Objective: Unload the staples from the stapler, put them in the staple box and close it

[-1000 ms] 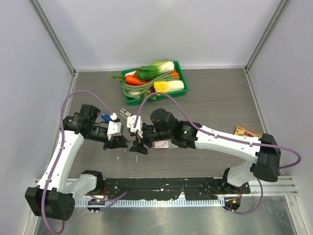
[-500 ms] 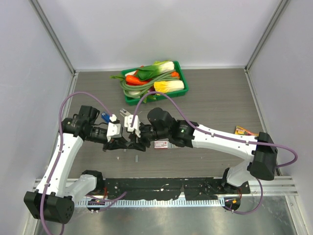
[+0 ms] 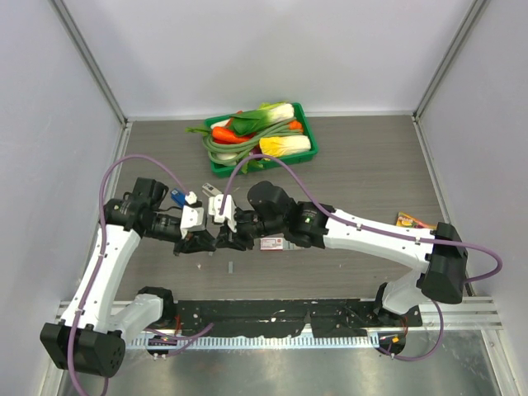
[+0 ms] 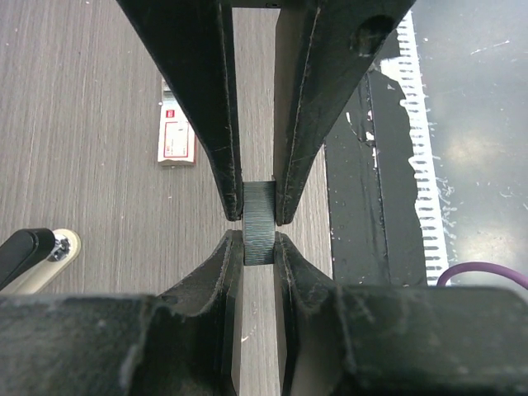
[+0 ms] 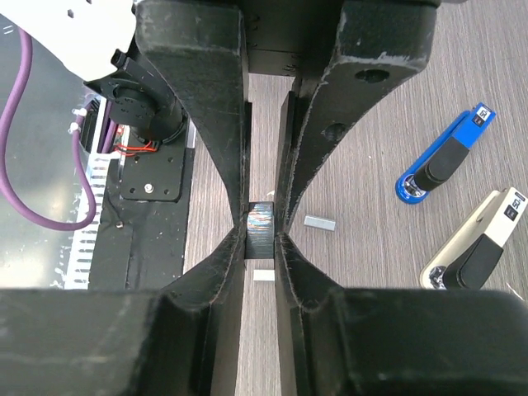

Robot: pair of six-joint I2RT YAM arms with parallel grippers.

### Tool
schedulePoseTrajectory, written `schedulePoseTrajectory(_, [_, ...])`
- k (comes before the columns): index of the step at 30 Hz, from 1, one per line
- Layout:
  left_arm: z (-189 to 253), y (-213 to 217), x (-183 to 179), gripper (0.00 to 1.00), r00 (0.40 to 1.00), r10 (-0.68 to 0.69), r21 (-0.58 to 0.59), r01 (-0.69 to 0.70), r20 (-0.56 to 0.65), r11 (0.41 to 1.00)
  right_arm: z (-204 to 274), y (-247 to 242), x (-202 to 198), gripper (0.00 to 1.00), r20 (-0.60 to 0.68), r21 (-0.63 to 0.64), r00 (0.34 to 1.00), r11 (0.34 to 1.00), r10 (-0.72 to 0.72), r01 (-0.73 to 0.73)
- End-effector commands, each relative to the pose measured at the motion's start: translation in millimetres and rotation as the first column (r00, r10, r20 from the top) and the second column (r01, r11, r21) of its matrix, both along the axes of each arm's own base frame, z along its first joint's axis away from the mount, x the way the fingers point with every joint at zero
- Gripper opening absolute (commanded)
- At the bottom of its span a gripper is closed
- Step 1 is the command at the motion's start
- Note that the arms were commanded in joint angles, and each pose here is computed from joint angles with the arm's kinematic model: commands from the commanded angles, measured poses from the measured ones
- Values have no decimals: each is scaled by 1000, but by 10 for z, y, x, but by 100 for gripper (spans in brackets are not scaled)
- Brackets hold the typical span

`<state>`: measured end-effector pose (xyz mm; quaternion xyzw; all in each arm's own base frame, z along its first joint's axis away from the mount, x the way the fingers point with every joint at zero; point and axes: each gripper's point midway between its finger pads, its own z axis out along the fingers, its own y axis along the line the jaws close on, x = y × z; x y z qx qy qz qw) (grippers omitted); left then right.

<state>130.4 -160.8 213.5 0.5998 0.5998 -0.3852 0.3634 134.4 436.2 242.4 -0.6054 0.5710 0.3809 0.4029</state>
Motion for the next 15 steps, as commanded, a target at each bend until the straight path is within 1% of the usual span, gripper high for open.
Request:
schedulePoseTrajectory(1, [80, 8, -297, 18, 988, 20, -5, -21, -152, 1000, 214, 45, 0, 21, 17, 46, 1000, 999, -2, 2])
schedulePoseTrajectory(2, [84, 4, -275, 24, 988, 29, -6, -30, -149, 1000, 184, 25, 4, 20, 15, 40, 1000, 999, -7, 6])
schedulePoseTrajectory(3, [92, 4, -267, 35, 987, 45, -5, -46, -155, 999, 174, 13, 2, 20, 15, 37, 1000, 999, -11, 11])
schedulePoseTrajectory(5, [93, 0, -237, 46, 989, 47, -8, -49, -137, 999, 152, -28, 16, 19, 19, 35, 999, 999, -26, 25])
schedulePoseTrajectory(6, [96, -3, -224, 59, 988, 52, -7, -53, -145, 999, 145, -38, 14, 19, 19, 35, 999, 999, -31, 30])
schedulePoseTrajectory(8, [94, -1, -183, 64, 988, 64, -2, -65, -140, 998, 130, -79, 32, 18, 20, 31, 999, 998, -49, 49])
schedulePoseTrajectory(9, [94, -3, -171, 75, 987, 70, -1, -71, -142, 997, 130, -90, 37, 17, 20, 31, 998, 998, -56, 56])
schedulePoseTrajectory(10, [97, -5, -132, 81, 986, 87, 1, -88, -145, 996, 124, -112, 74, 16, 25, 28, 996, 996, -82, 81])
schedulePoseTrajectory(12, [87, 5, -80, 86, 986, 102, 12, -102, -129, 995, 90, -186, 116, 13, 20, 21, 992, 992, -125, 125])
schedulePoseTrajectory(13, [79, 8, -60, 87, 984, 117, 17, -116, -136, 993, 64, -232, 196, 12, 34, 14, 984, 984, -177, 177])
schedulePoseTrajectory(14, [57, 23, -25, 88, 980, 141, 33, -138, -141, 990, -6, -307, 238, 10, 22, -1, 974, 975, -224, 224])
schedulePoseTrajectory(15, [51, 17, 77, 88, 979, 167, 30, -164, -118, 986, -30, -352, 293, 9, 20, -4, 964, 964, -265, 265])
